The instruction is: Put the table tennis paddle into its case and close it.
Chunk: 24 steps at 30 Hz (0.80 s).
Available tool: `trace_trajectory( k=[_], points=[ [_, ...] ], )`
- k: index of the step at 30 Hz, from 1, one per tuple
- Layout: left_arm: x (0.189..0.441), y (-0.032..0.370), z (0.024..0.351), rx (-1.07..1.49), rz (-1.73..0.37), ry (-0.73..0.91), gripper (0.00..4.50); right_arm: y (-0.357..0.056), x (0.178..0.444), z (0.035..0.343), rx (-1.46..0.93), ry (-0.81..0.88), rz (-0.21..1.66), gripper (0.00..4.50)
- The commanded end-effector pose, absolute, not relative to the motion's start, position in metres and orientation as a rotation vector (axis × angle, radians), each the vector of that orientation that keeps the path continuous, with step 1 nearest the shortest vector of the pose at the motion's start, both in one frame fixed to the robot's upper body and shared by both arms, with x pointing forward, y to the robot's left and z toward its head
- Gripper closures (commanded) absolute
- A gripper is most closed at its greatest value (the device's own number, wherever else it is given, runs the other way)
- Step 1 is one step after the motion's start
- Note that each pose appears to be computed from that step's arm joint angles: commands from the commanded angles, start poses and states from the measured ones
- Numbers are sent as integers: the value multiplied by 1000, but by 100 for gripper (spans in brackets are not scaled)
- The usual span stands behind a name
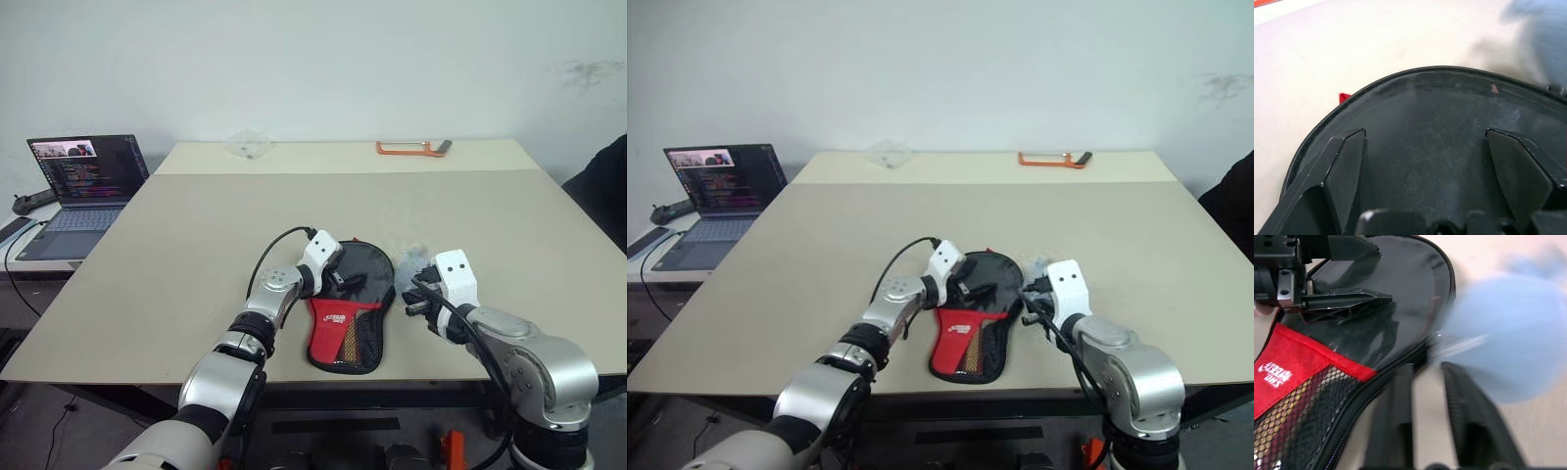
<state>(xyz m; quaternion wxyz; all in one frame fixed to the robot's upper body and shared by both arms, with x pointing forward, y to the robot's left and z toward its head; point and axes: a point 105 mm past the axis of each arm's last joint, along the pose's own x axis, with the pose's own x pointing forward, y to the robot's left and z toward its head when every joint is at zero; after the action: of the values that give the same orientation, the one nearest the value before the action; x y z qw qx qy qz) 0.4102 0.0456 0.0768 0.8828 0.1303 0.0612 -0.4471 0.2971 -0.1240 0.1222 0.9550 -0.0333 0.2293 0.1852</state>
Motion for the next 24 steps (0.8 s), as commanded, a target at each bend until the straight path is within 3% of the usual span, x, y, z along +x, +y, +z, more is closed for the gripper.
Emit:
trace_trajectory(
  k=[1,2,7,8,12,14,20,24],
  points=[
    [396,55,36,278,-927,273,20,-119,295,131,-83,408,428,215],
    [396,55,36,278,-927,272,20,-117,294,133,-80,400,447,185],
    [396,55,36,277,-926,266,20,-112,294,162,-33,291,543,185],
    [397,55,37,276,-927,265,20,-117,296,171,-41,266,553,169],
    [397,55,38,274,-929,261,20,-124,298,182,-64,240,570,57],
    [396,53,42,258,-948,243,20,-144,313,190,-97,228,511,3],
    [396,45,59,232,-1022,189,20,-177,347,183,18,253,332,3],
    [398,45,67,240,-1032,172,20,-182,356,169,128,297,312,3]
  ],
)
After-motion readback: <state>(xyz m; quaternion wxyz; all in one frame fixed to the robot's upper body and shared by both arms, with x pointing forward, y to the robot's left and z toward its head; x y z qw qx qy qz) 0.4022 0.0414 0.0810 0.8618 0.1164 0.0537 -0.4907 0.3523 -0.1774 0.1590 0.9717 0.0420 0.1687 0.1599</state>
